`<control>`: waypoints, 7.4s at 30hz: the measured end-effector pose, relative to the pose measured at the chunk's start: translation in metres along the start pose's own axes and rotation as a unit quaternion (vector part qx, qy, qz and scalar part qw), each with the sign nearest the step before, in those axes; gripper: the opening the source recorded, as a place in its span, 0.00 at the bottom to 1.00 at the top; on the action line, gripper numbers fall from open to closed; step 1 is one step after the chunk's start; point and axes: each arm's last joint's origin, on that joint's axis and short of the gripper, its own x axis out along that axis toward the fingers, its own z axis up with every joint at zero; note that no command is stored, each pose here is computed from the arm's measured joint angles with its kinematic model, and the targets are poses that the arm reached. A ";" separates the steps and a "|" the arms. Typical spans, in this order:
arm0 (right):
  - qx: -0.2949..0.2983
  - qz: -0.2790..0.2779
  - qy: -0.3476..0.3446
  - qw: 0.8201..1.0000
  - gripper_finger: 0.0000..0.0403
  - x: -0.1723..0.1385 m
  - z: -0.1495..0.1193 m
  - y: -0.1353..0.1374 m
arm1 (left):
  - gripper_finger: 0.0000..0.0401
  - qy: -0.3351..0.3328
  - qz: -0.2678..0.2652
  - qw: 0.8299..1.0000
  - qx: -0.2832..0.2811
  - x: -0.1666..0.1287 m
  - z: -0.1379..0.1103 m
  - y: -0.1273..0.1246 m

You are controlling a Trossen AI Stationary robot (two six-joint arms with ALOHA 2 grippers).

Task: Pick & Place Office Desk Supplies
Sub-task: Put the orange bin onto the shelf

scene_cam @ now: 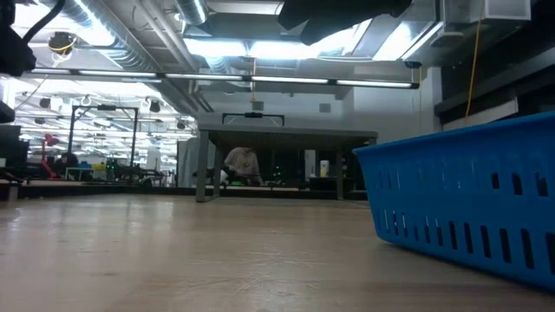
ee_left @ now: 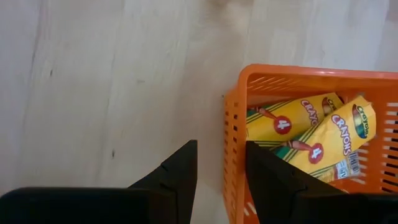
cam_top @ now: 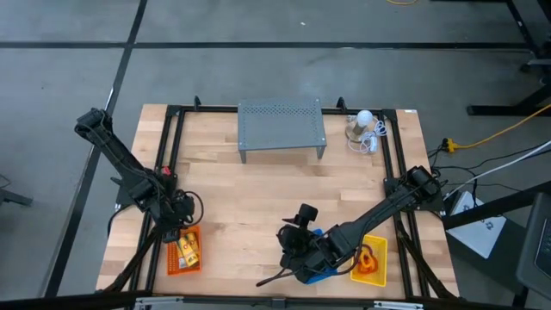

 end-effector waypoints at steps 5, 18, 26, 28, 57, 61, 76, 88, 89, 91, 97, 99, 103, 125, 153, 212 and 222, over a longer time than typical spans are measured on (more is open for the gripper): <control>0.003 0.000 0.000 1.000 0.58 0.000 0.000 0.000 | 0.32 0.003 0.000 1.000 -0.001 0.000 0.000 0.000; 0.009 0.000 0.000 1.000 0.58 0.000 0.000 0.000 | 0.32 -0.042 0.048 0.998 -0.030 -0.010 0.009 -0.004; 0.011 0.006 0.004 1.000 0.58 0.000 -0.001 0.001 | 0.33 -0.064 0.087 0.985 -0.131 -0.045 0.019 -0.010; 0.011 0.009 0.007 1.000 0.58 -0.001 -0.001 0.001 | 0.34 -0.035 0.073 0.980 -0.180 -0.047 0.017 -0.012; -0.060 -0.005 -0.003 0.998 0.58 0.022 0.017 -0.016 | 0.34 0.098 0.096 0.885 -0.445 -0.019 -0.013 -0.050; -0.050 0.013 0.001 0.999 0.58 0.026 0.021 -0.017 | 0.34 0.102 0.123 0.877 -0.453 -0.010 -0.014 -0.052; -0.048 0.028 0.008 0.998 0.58 0.026 0.020 -0.016 | 0.31 0.105 0.165 0.873 -0.447 0.008 -0.018 -0.052; -0.047 0.028 0.008 0.998 0.58 0.026 0.020 -0.016 | 0.02 0.072 0.154 0.904 -0.392 0.008 -0.016 -0.051; -0.047 0.028 0.008 0.998 0.58 0.026 0.020 -0.016 | 0.02 0.069 0.152 0.905 -0.391 0.008 -0.015 -0.051; -0.047 0.028 0.008 0.998 0.58 0.026 0.020 -0.016 | 0.02 0.061 0.146 0.909 -0.386 0.007 -0.011 -0.051; -0.044 0.029 0.005 0.999 0.58 0.025 0.021 -0.016 | 0.01 0.011 0.112 0.921 -0.372 -0.004 0.012 -0.046; -0.042 0.030 0.004 0.999 0.58 0.025 0.021 -0.016 | 0.01 -0.007 0.101 0.924 -0.368 -0.009 0.022 -0.043; -0.040 0.031 0.002 0.999 0.58 0.025 0.022 -0.016 | 0.01 -0.050 0.084 0.924 -0.370 -0.021 0.045 -0.031; -0.036 0.035 -0.002 0.999 0.58 0.025 0.023 -0.015 | 0.01 -0.365 0.029 0.860 -0.357 -0.117 0.151 0.063; -0.022 0.053 -0.010 0.998 0.58 0.027 0.024 -0.011 | 0.01 -0.411 0.043 0.807 -0.422 -0.158 0.213 0.194; -0.024 0.072 0.005 0.997 0.58 0.038 0.020 -0.006 | 0.02 -0.352 0.113 0.775 -0.513 -0.147 0.226 0.219; -0.024 0.072 0.005 0.997 0.58 0.038 0.020 -0.006 | 0.01 -0.349 0.140 0.763 -0.525 -0.145 0.225 0.217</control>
